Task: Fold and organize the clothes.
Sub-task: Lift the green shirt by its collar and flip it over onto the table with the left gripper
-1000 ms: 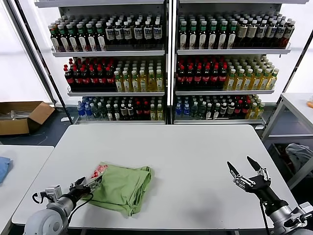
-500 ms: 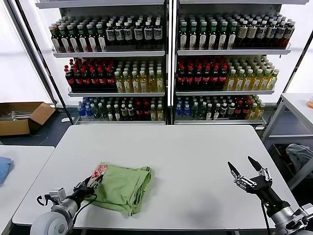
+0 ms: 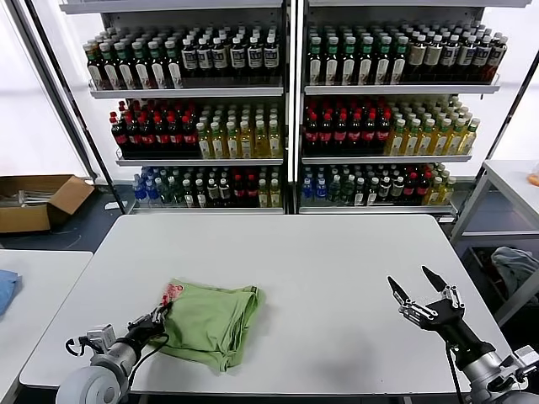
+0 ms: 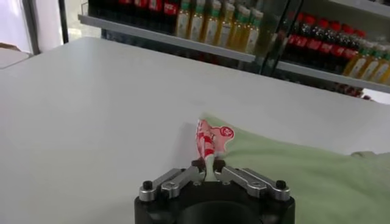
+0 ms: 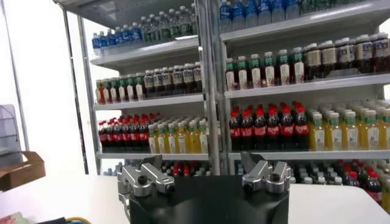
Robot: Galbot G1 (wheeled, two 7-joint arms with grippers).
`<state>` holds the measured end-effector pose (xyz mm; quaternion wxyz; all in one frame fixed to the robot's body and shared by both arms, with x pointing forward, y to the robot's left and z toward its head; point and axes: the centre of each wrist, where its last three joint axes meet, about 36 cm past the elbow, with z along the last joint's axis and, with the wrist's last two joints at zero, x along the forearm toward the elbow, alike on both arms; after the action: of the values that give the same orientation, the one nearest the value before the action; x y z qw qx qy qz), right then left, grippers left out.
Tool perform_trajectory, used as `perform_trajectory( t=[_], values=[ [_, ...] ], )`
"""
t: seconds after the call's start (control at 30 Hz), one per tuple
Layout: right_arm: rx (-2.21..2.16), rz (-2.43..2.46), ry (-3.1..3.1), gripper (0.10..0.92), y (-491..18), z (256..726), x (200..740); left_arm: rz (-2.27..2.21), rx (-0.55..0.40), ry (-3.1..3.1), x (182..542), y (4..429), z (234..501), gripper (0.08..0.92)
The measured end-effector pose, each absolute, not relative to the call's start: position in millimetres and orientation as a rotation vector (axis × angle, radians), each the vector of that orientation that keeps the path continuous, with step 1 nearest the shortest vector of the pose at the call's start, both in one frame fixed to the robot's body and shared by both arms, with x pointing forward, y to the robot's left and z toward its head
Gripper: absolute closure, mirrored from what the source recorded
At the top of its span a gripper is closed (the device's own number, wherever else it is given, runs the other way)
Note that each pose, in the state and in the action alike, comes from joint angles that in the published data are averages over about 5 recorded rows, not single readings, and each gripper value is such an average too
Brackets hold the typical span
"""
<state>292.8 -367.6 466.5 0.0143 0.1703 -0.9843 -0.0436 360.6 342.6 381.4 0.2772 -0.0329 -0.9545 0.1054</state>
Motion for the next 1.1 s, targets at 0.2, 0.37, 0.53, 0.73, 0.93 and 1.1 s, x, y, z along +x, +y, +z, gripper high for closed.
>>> perform_trajectory(
  t=[0.2, 0.37, 0.53, 0.73, 0.93, 1.1],
  values=[
    [0.540, -0.148, -3.063, 0.200, -361.6, 464.7, 297.6, 0.267, 0.063, -2.629, 359.3, 363.2, 393.3, 0.876],
    [0.557, -0.157, -3.062, 0.200, -356.0, 465.6, 302.9, 0.241, 0.213, -2.694, 358.7, 402.6, 413.9, 0.876],
    [0.584, -0.166, -3.066, 0.200, -349.7, 468.7, 308.2, 0.181, 0.361, -2.761, 359.1, 452.7, 444.0, 0.876],
    [0.603, -0.183, -3.066, 0.200, -344.7, 467.8, 311.3, 0.068, 0.496, -2.839, 363.7, 502.6, 492.7, 0.876],
    [0.613, -0.182, -3.060, 0.200, -344.5, 466.6, 312.0, -0.011, 0.536, -2.891, 369.2, 512.1, 525.0, 0.876],
    [0.617, -0.181, -3.063, 0.200, -345.1, 469.1, 310.4, -0.044, 0.500, -2.906, 372.3, 492.9, 525.4, 0.876]
  ],
)
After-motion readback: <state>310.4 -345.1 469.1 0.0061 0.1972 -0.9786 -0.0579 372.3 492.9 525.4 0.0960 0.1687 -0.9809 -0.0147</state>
